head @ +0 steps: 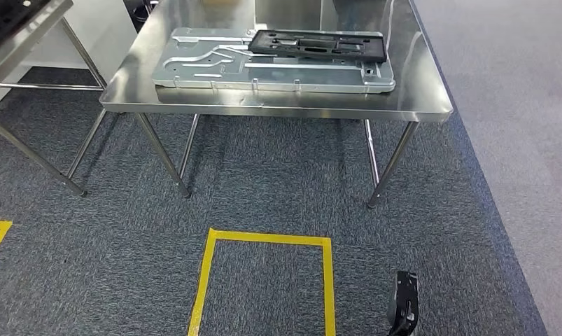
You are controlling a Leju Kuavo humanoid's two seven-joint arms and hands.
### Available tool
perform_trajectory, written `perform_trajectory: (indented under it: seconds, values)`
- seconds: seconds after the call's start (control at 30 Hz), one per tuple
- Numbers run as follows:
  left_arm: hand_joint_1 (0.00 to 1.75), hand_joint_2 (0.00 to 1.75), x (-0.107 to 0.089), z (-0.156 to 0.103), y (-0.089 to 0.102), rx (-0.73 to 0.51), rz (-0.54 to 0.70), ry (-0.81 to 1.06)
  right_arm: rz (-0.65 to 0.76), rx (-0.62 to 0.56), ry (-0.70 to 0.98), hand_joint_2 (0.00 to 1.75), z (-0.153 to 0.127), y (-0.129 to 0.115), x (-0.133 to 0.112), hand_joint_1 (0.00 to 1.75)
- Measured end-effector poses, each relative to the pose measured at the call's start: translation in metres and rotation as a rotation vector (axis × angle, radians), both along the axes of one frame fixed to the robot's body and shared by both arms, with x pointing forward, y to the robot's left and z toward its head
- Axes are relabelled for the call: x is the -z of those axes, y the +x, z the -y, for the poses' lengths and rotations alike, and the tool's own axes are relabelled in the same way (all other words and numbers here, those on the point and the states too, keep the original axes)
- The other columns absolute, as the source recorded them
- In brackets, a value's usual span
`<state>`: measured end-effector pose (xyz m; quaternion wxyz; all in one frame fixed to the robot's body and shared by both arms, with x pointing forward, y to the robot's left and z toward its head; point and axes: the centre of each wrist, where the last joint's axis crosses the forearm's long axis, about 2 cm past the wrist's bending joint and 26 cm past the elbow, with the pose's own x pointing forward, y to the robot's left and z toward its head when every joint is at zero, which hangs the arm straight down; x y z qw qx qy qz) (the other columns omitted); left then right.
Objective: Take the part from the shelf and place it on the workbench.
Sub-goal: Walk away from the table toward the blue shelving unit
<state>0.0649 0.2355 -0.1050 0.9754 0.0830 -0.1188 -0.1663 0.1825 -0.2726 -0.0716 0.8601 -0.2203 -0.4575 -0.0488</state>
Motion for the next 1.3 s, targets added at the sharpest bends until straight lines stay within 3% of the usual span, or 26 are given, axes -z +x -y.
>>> perform_trajectory:
  seconds: [0.07, 0.2, 0.43, 0.87, 1.0, 1.17, 1.3]
  values:
    - [0.00, 0.00, 0.000, 0.000, 0.000, -0.002, 0.000, 0.000, -0.026, 0.009, 0.007, 0.00, 0.002, -0.005, 0.002, 0.00]
    - [0.00, 0.00, 0.000, 0.000, 0.000, -0.002, -0.002, -0.001, -0.081, 0.027, 0.026, 1.75, 0.008, -0.013, 0.006, 0.00]
    - [0.00, 0.00, 0.000, 0.001, -0.001, -0.017, -0.019, -0.013, -0.249, 0.067, 0.153, 1.75, 0.014, -0.035, 0.015, 0.00]
    - [0.00, 0.00, 0.001, 0.001, -0.004, -0.075, -0.093, -0.047, -0.365, 0.099, 0.225, 1.75, 0.015, -0.057, 0.023, 0.00]
    - [0.00, 1.75, 0.000, 0.001, -0.001, -0.083, -0.076, -0.051, -0.373, 0.112, 0.231, 1.75, 0.016, -0.061, 0.024, 0.00]
    - [0.00, 1.75, 0.000, 0.000, -0.001, -0.096, -0.078, -0.049, -0.381, 0.131, 0.240, 1.75, 0.018, -0.067, 0.026, 0.00]
    - [0.00, 0.00, 0.001, 0.000, -0.002, -0.091, -0.067, -0.040, -0.391, 0.145, 0.254, 1.75, 0.019, -0.075, 0.028, 0.00]
